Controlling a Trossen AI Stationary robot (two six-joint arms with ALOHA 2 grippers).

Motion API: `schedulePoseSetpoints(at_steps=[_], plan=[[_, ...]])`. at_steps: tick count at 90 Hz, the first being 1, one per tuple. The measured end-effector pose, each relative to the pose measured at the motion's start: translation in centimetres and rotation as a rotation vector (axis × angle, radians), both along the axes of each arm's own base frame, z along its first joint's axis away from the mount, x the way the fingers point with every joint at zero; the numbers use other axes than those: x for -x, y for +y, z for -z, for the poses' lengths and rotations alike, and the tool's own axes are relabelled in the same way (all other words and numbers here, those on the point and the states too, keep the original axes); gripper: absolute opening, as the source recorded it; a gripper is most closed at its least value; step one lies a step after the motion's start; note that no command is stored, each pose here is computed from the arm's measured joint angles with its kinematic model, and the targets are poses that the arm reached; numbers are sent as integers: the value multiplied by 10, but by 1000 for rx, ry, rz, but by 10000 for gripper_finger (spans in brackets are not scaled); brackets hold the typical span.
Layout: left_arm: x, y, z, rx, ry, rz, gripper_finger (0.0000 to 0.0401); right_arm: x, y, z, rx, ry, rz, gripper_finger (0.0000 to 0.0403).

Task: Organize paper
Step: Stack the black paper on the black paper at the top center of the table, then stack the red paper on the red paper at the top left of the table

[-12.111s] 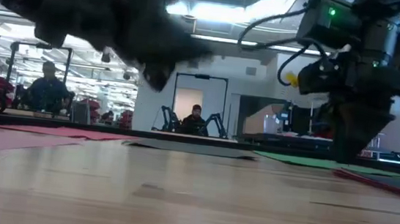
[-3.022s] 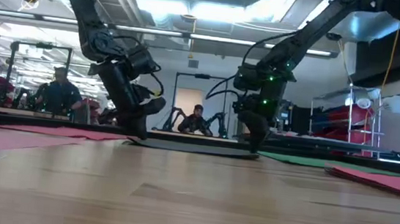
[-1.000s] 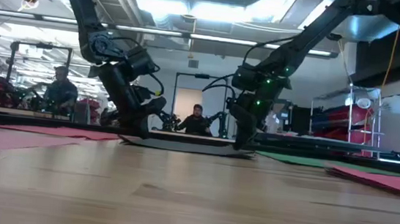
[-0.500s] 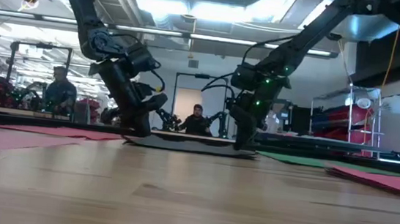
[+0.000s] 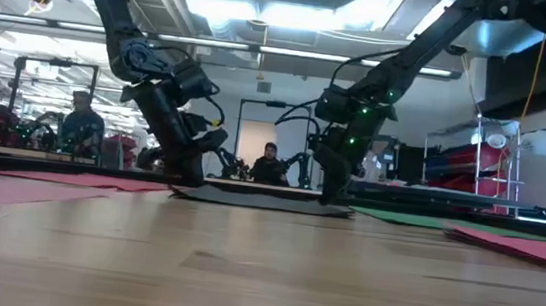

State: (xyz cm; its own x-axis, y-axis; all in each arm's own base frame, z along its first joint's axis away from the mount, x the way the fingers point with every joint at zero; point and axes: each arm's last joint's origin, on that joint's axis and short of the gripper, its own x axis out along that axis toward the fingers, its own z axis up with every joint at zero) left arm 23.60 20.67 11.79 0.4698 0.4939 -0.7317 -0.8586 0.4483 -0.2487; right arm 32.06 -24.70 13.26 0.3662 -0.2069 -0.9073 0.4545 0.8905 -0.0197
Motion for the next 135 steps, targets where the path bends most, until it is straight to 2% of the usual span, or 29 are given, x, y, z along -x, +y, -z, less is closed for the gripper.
schedulePoseSetpoints(at_steps=[11, 31, 58, 95, 108, 135], plan=[[1, -1, -7, -11, -4, 6, 0, 0, 0, 0, 2, 1, 1, 0], [5, -8, -36, -62, -36, 31, 0, 0, 0, 0, 5, 1, 2, 0], [-5, -53, -59, -96, 44, 172, 0, 1, 0, -3, 5, 2, 2, 0], [-22, -121, -94, -200, -59, 336, 0, 18, 12, -65, 81, -26, 22, 0], [-28, -148, -98, -214, -79, 422, 0, 26, 32, -90, 72, -1, -31, 0], [-34, -201, -98, -235, -93, 536, 0, 33, 109, -120, -25, 154, -255, 0]])
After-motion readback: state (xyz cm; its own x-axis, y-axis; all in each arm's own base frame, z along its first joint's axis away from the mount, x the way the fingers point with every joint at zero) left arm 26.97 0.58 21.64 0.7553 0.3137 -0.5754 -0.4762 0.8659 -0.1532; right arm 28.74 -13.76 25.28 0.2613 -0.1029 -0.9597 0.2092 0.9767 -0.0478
